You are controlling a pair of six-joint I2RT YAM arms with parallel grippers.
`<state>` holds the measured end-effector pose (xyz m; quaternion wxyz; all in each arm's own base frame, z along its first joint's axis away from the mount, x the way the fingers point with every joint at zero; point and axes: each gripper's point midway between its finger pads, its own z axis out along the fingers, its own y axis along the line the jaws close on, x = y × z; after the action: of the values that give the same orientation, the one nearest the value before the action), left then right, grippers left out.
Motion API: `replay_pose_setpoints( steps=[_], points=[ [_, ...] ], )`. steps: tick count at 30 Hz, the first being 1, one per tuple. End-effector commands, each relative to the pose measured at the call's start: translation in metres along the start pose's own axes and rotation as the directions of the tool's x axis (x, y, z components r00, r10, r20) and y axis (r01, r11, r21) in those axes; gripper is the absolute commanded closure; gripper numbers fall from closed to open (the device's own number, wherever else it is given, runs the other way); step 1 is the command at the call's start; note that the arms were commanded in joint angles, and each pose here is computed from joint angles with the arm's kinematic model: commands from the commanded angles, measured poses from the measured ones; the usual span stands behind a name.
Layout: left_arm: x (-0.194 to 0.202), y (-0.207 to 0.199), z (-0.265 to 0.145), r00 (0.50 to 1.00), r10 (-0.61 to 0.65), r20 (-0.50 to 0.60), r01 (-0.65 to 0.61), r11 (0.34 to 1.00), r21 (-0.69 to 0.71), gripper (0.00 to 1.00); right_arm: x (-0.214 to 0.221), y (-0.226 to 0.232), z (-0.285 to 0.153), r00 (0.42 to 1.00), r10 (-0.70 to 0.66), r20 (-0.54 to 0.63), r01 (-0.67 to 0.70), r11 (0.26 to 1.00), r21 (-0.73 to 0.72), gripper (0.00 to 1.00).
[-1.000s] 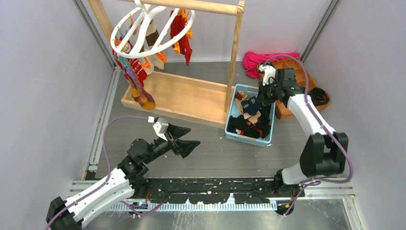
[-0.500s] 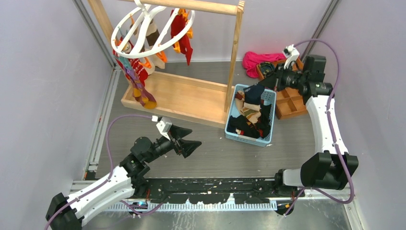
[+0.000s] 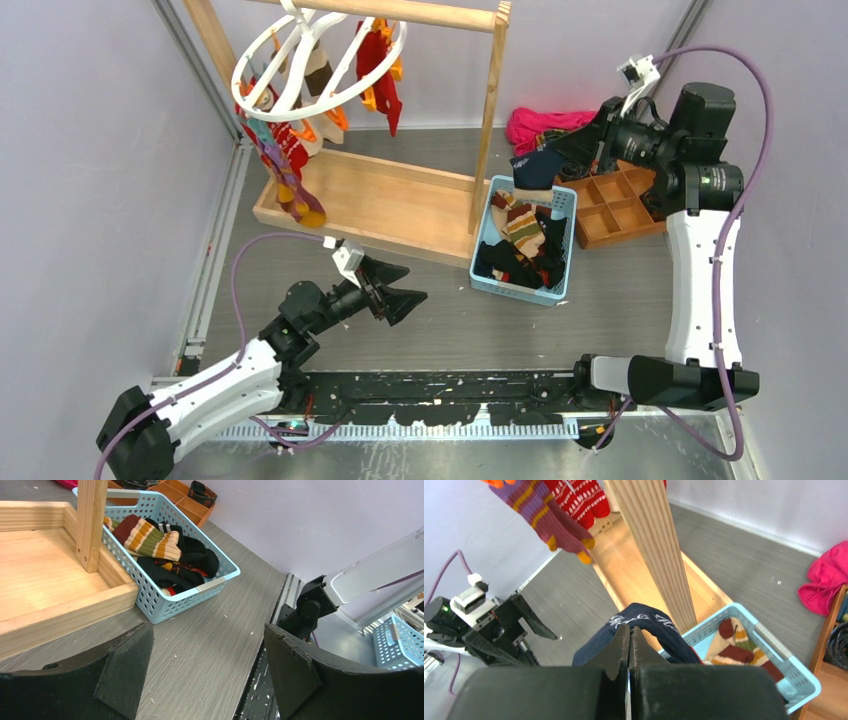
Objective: Clip the socks to the hanger
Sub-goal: Adjust the sock in the bin.
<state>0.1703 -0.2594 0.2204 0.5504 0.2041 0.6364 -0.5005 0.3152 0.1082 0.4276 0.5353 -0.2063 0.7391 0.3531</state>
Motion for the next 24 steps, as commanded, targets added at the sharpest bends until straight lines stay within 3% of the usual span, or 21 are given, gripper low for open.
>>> replay_pose_setpoints(
  steps=[1,5,9,12,16,24],
  points=[
    [-0.042,-0.027,0.010,0.992,-0.006,0.124,-0.007,0.995,0.104,0.18,0.029,-0.005,-0.001,0.997,0.045,-0.059,-0.044,0.999,0.020,0.99],
    [-0.040,-0.027,0.013,0.993,-0.031,0.116,0.019,0.994,0.110,0.19,0.091,-0.042,0.006,0.974,0.028,-0.224,-0.006,0.995,0.099,0.99],
    [-0.035,-0.023,0.011,0.993,-0.044,0.112,0.033,0.995,0.095,0.19,0.178,-0.092,0.008,0.888,0.082,-0.453,-0.003,0.985,0.172,0.99],
    [-0.032,-0.019,0.009,0.992,-0.053,0.113,0.044,0.996,0.079,0.19,0.210,-0.118,0.002,0.847,0.148,-0.510,-0.030,0.972,0.232,0.99],
    [-0.027,-0.013,0.012,0.992,-0.072,0.103,0.067,0.996,0.053,0.19,0.190,-0.116,0.006,0.879,0.157,-0.450,-0.058,0.972,0.226,0.99],
    [-0.019,-0.010,0.026,0.990,-0.123,0.075,0.119,0.992,0.053,0.21,0.074,-0.068,0.011,0.985,0.044,-0.168,-0.025,0.993,0.117,0.99]
  ],
)
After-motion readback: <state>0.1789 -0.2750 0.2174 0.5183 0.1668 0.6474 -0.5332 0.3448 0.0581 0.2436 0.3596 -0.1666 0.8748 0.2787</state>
